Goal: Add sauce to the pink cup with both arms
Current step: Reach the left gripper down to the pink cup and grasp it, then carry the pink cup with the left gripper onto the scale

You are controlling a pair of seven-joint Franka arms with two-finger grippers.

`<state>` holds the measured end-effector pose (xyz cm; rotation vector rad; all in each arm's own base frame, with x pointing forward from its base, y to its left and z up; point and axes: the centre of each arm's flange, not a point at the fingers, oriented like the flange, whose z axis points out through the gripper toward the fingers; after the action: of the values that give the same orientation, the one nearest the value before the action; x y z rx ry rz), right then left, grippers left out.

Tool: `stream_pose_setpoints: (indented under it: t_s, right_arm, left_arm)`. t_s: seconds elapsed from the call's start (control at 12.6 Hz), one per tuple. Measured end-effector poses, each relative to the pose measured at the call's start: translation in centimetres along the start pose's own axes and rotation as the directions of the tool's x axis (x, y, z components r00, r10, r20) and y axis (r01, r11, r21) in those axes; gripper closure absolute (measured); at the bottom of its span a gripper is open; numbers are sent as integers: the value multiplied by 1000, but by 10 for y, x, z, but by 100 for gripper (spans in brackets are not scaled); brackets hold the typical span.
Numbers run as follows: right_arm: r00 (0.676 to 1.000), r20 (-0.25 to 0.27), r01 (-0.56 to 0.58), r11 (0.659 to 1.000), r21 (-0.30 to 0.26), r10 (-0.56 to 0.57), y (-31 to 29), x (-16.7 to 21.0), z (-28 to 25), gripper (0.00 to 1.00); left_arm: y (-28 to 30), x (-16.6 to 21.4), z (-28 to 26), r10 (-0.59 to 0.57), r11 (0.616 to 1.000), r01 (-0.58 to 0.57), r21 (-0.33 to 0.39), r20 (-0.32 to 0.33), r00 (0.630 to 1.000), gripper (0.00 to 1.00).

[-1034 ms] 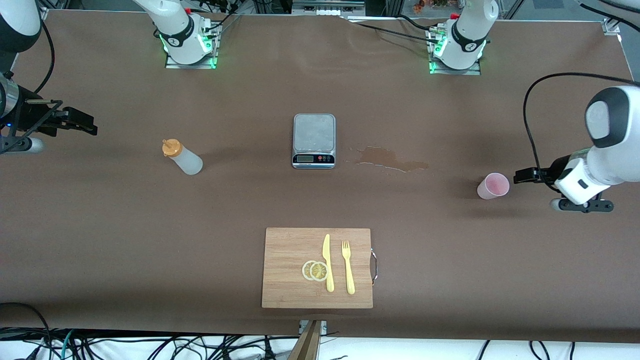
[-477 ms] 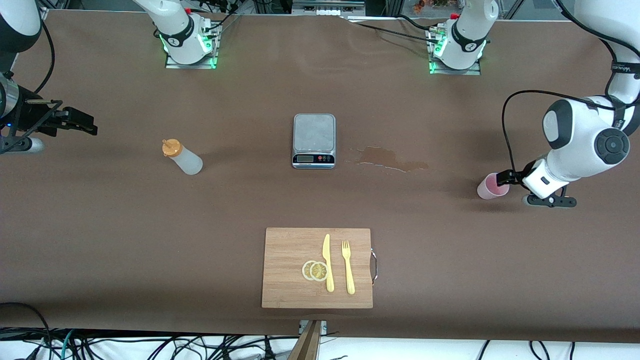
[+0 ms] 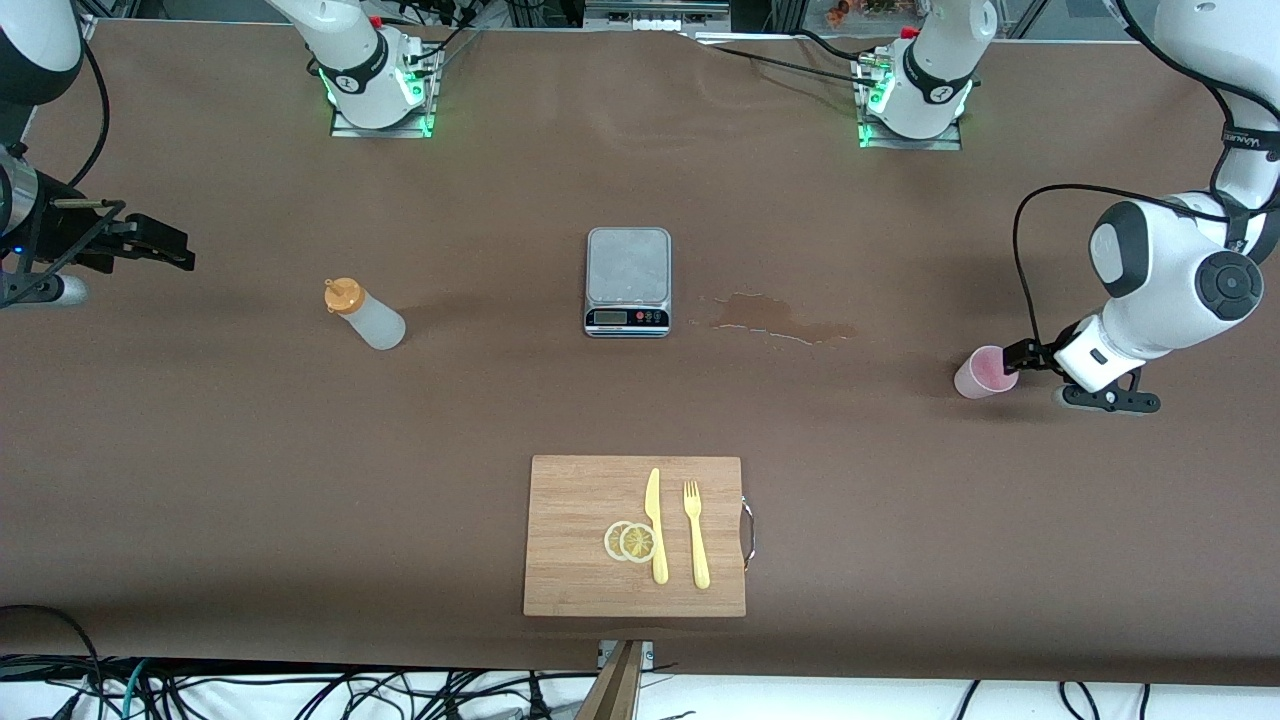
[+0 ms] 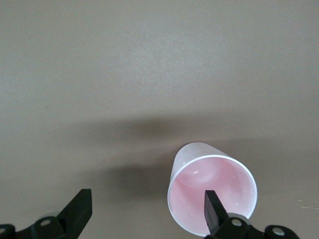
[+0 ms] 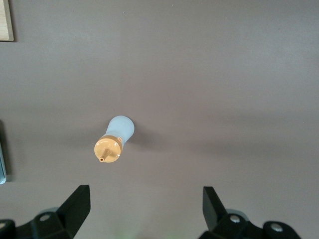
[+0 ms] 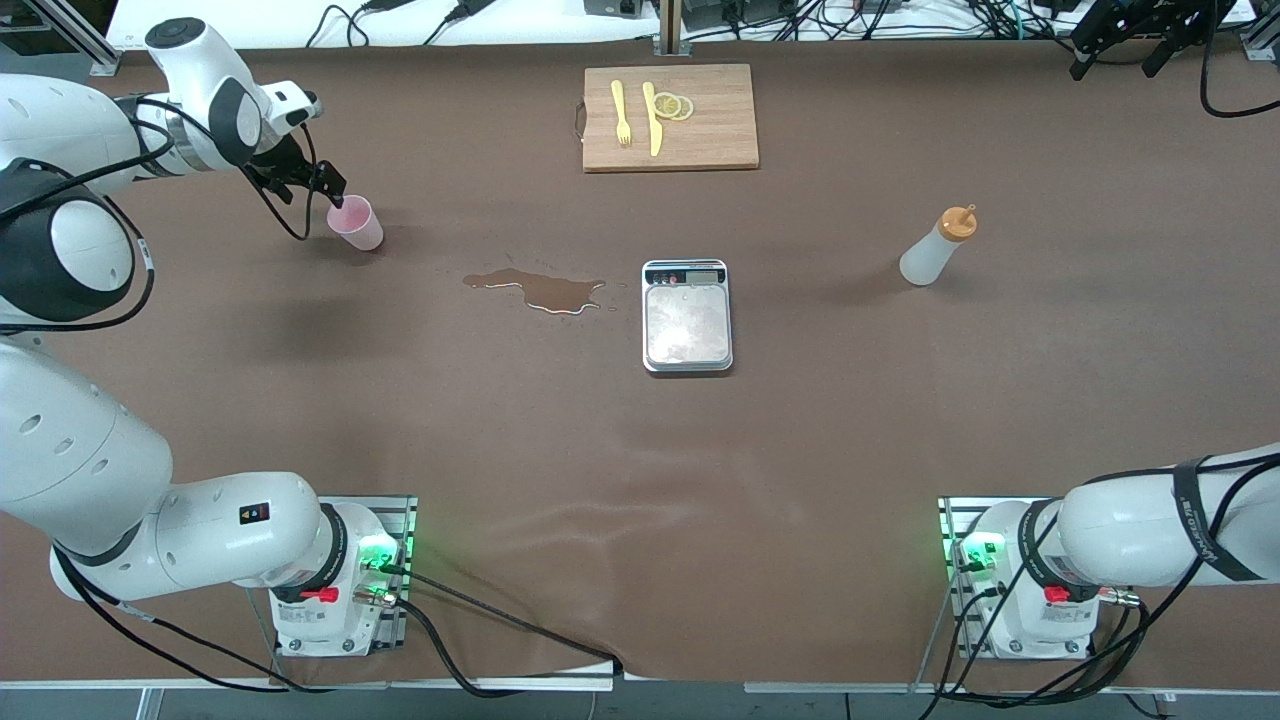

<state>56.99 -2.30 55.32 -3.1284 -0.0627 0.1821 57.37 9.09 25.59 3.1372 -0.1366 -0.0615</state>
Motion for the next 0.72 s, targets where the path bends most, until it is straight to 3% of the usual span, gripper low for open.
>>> stream_pose_setpoints:
  t_s: [0.48,0.64,0.72]
  right_arm:
    - [1000,0,0,1000,0,0,0,0,0,0]
    - [1000,0,0,1000,0,0,0,0,0,0]
    - [1000,0,0,1000,0,0,0,0,0,0]
  left_arm:
    - [6,-16,27,3,1000,-3,-3,1,1000,4]
    - [6,-19,30,-6,1000,6,-10,5,1000,9]
    - [7,-19,31,-13,1000,13,-15,7,1000,19]
